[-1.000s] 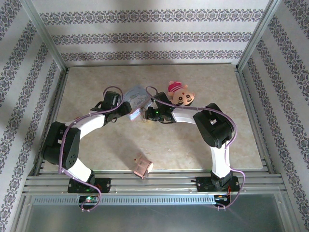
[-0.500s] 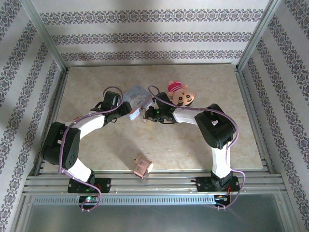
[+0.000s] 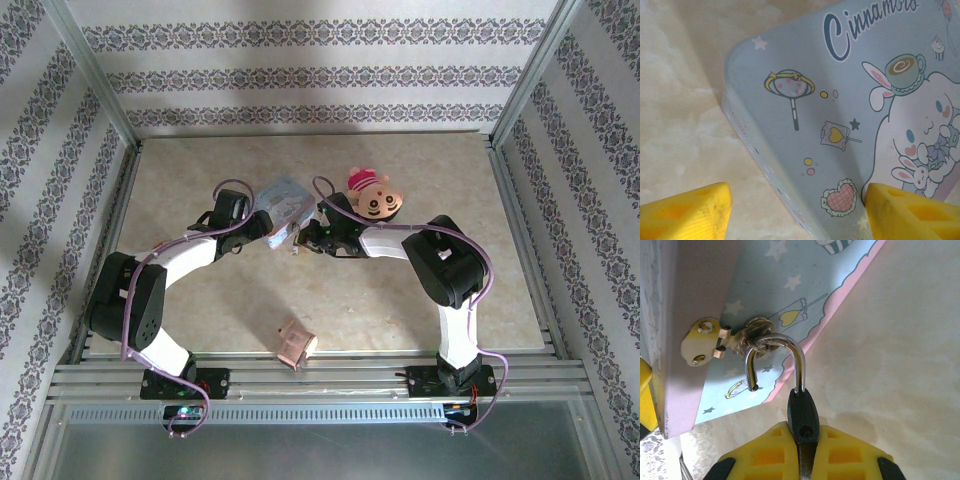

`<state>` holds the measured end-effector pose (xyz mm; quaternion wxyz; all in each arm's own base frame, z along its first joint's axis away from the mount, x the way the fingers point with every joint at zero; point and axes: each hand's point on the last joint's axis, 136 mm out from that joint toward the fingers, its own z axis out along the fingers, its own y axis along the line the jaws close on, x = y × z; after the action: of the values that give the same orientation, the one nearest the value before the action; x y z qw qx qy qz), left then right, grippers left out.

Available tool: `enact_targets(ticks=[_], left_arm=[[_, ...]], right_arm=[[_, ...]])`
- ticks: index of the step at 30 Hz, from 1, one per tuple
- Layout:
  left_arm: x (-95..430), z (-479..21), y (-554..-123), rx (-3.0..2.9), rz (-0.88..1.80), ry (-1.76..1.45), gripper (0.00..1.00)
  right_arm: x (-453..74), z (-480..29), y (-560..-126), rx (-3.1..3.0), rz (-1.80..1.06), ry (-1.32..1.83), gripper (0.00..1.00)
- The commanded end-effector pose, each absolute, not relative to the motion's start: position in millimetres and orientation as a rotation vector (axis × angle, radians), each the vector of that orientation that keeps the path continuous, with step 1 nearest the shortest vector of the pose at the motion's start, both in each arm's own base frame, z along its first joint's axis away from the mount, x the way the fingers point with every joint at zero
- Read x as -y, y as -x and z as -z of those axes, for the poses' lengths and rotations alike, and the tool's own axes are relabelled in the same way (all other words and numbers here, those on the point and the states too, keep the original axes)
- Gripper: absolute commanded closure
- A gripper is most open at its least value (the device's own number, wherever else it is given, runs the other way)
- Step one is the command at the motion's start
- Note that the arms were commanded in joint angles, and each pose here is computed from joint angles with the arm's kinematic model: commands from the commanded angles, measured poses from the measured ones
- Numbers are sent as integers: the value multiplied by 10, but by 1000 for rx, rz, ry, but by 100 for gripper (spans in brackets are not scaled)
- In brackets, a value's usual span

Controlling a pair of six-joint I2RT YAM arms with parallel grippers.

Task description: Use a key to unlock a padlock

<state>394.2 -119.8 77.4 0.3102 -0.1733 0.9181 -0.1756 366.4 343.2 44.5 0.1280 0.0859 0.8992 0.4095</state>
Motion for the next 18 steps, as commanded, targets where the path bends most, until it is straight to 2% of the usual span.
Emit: enact_targets(ticks=[1, 18], left_arm=[[1172, -434, -3600, -2579, 411, 466, 29], [1174, -462, -3589, -2578, 417, 462, 29]], right_arm=[[-3444, -491, -3728, -2571, -1268, -308, 100], [-3464, -466, -3797, -2540, -1329, -389, 100]])
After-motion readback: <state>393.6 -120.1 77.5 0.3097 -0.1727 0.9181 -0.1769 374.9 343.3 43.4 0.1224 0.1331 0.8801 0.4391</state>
